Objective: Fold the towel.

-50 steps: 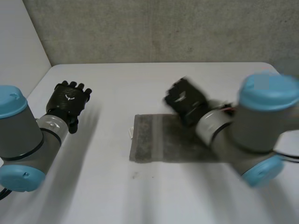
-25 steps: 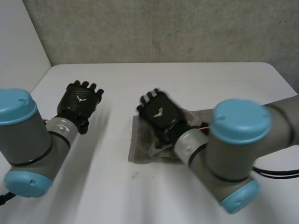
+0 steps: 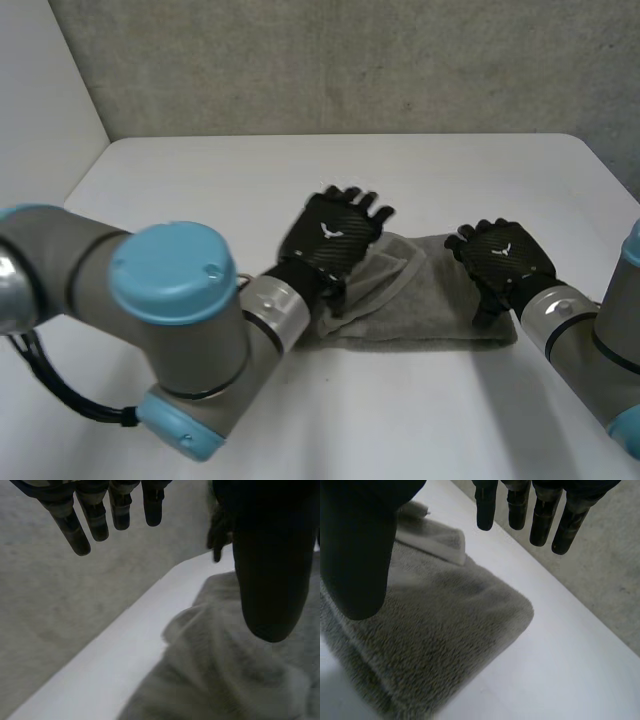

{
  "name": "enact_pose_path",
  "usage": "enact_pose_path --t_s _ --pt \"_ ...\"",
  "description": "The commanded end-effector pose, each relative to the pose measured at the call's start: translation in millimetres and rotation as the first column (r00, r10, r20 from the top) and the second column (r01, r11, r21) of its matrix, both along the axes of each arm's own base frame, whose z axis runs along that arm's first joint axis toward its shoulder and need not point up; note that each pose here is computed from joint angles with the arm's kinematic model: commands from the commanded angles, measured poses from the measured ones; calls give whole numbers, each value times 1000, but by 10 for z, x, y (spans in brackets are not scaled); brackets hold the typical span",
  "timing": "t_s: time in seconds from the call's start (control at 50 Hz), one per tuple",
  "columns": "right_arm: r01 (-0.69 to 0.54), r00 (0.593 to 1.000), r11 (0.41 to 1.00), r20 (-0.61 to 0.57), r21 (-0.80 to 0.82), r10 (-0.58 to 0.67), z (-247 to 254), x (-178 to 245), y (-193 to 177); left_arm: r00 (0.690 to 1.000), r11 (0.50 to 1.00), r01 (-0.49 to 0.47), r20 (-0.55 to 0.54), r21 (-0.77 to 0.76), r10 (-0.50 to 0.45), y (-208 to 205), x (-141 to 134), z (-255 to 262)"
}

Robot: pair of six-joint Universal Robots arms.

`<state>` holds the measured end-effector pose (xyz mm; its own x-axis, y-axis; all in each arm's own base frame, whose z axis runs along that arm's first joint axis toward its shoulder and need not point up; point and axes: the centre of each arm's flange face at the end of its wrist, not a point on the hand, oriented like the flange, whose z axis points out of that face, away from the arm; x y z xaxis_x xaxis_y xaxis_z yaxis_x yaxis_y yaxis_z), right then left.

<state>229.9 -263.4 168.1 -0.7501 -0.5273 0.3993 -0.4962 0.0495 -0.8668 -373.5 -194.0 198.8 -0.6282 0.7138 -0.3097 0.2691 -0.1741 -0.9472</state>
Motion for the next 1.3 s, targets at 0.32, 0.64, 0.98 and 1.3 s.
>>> enact_pose_path --t_s 0.32,0.64,0.98,1.3 --pt "-5 1000 998 -22 70 7 -221 13 54 998 984 54 25 170 -59 -221 -411 -618" --pt "-13 993 998 -112 55 20 -309 -28 32 945 944 -318 111 93 307 -843 -15 -711" --pt "6 955 1000 -296 -12 -9 -342 -102 5 934 941 -309 226 134 275 -334 250 -607" --pt "-40 967 991 -253 -125 7 -36 116 -75 920 911 -386 124 143 371 -520 479 -256"
